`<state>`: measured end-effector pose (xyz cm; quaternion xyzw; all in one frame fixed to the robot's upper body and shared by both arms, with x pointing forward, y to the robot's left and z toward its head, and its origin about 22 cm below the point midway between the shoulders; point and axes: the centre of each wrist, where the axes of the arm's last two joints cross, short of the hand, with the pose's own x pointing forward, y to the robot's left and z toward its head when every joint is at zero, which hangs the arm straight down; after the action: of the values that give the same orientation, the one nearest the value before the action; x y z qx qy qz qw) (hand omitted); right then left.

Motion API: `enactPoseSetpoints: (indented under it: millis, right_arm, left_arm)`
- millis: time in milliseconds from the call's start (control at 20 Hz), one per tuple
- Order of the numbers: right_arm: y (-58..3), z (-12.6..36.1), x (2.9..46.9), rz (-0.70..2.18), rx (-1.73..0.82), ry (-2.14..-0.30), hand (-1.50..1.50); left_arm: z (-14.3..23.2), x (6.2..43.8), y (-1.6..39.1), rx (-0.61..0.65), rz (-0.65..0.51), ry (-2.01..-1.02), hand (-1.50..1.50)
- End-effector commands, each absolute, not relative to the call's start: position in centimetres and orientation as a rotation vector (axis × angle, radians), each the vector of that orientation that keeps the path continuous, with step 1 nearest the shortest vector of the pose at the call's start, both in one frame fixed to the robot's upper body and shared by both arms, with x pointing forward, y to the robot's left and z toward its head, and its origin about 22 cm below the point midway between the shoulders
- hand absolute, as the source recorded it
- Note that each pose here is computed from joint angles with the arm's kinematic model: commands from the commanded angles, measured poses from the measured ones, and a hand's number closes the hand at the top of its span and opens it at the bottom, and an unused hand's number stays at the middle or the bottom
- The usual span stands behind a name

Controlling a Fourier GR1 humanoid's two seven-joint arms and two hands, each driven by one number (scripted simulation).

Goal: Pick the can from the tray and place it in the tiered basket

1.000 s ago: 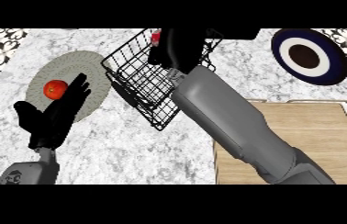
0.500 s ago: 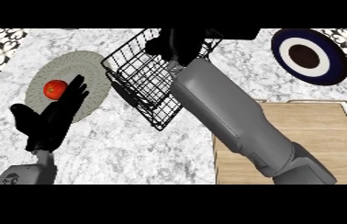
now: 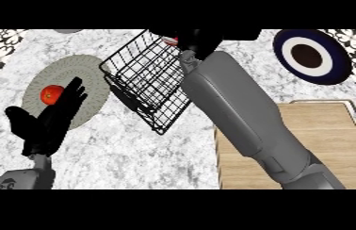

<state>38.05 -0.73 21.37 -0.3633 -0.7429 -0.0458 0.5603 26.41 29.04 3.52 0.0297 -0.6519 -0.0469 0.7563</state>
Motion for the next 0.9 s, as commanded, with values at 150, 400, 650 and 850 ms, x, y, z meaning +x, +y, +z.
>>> enactPoseSetpoints:
  millis: [150,400,650,850]
  right_arm:
    - [-5.1,22.2,37.0,-0.443,-0.814,-1.778,-1.5]
    - [-10.0,24.1,34.3,-0.583,-0.827,-1.771,-1.5]
    - [-14.9,24.1,29.1,-0.616,-0.91,-1.766,-1.5]
    - [-19.0,24.0,24.5,-0.634,-0.941,-1.774,-1.5]
  left_arm:
    - [3.9,24.6,29.2,0.097,-0.083,-1.413,0.0]
    - [1.7,24.0,30.3,0.115,-0.052,-1.408,0.0]
    - [3.1,23.6,30.3,0.086,-0.062,-1.401,0.0]
    - [2.1,23.7,30.4,0.104,-0.052,-1.43,0.0]
